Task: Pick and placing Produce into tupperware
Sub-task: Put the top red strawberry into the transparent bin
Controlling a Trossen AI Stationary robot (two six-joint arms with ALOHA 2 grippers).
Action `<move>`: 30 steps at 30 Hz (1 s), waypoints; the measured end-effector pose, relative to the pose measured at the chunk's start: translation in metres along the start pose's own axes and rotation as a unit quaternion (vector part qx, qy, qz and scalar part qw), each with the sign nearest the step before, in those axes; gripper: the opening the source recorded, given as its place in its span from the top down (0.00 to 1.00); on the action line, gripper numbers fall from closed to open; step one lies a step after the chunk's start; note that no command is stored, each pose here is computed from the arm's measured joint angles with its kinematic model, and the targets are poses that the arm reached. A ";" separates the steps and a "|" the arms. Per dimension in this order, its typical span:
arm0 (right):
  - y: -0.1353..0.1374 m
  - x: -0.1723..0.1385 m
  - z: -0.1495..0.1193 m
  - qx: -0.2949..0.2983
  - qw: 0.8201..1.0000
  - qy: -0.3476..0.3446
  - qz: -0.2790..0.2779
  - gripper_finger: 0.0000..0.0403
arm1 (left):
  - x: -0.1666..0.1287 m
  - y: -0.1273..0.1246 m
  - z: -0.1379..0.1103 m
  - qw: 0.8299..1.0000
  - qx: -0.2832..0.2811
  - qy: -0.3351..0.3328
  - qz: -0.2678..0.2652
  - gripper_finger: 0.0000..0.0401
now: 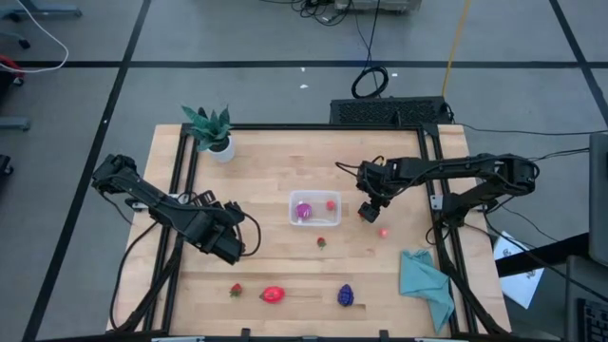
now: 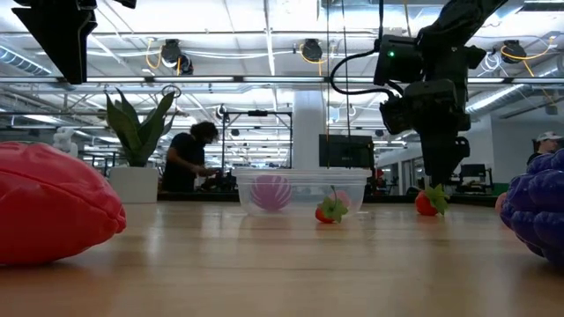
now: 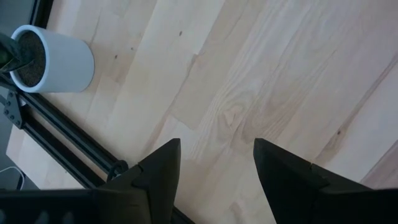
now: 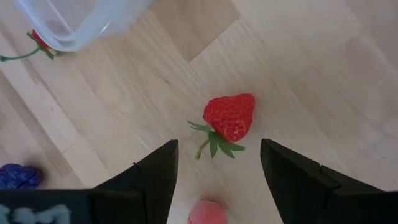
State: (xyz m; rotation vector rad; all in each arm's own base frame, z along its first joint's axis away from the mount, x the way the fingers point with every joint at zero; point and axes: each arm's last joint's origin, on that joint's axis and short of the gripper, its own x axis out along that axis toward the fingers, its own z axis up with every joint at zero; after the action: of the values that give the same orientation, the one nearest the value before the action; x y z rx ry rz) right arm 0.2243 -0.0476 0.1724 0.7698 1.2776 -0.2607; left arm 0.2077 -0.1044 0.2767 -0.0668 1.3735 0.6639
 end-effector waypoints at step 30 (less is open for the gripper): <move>-0.008 0.044 0.013 0.010 0.998 0.057 -0.006 0.46 | 0.000 0.000 0.000 1.000 0.001 -0.008 0.004 0.48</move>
State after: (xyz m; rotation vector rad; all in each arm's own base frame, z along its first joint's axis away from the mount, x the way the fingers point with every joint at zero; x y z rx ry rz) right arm 0.2429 -0.0512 0.1300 0.8047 1.3895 -0.2420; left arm 0.2078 -0.1040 0.2771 -0.0543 1.3603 0.6690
